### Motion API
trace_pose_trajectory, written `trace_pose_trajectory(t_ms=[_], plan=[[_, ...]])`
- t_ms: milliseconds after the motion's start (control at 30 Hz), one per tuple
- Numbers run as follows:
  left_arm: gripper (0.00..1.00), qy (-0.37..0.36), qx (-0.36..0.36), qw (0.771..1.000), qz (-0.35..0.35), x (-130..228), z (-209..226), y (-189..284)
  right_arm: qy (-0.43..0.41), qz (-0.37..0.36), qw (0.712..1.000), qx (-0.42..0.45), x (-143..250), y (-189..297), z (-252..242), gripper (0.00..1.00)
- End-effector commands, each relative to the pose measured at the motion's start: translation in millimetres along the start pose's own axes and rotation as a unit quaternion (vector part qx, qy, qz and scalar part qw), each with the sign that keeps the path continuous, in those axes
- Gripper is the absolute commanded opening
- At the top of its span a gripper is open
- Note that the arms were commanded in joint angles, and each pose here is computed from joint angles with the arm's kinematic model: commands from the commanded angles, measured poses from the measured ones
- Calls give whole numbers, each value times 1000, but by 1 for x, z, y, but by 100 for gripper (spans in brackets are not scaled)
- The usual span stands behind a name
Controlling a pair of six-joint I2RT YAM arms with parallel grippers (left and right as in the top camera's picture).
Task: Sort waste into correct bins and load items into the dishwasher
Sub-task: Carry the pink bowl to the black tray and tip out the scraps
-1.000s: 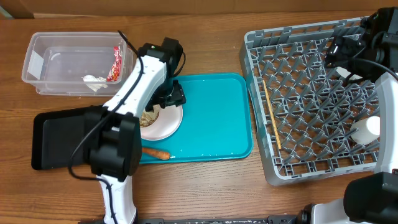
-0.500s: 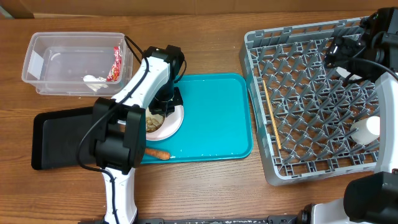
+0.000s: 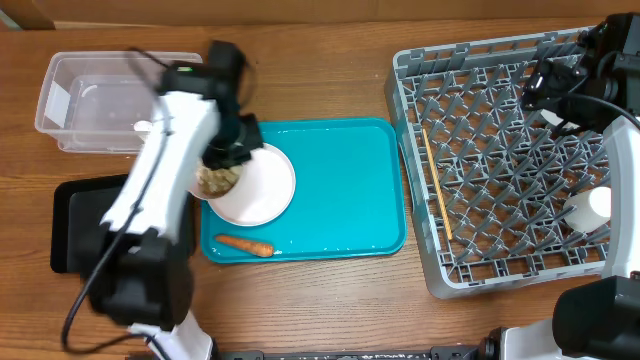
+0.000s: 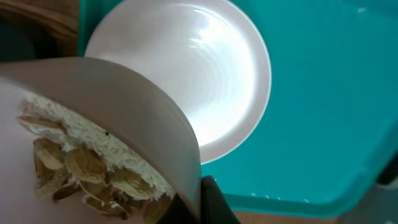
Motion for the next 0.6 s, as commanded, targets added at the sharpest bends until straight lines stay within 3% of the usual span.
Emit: trace_pose_trajectory(t_ms=[0,233,400,567], plan=[[4,-38,82,996,21,-6,17,21,-3,1,1000,0,0,0,0,86],[4,-42,194,979,55,-28,80,8,-4,27,1000,-1,8,0,0,82],[4,-43,349,935,46,-35,130,-13,-5,39,999,-2,12,1,0,82],[4,-7,444,896,3,-38,180,-20,-6,52,999,-2,16,1,0,81]])
Point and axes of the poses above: each gripper's point midway between its finger pads, its own y axis back along the fingers, its own z axis along the line the jaws close on, x = y × z, the point moved 8 cm from there along y, back along the fingers, and after that the axes turned 13 degrees about y, right-handed, at the moved point
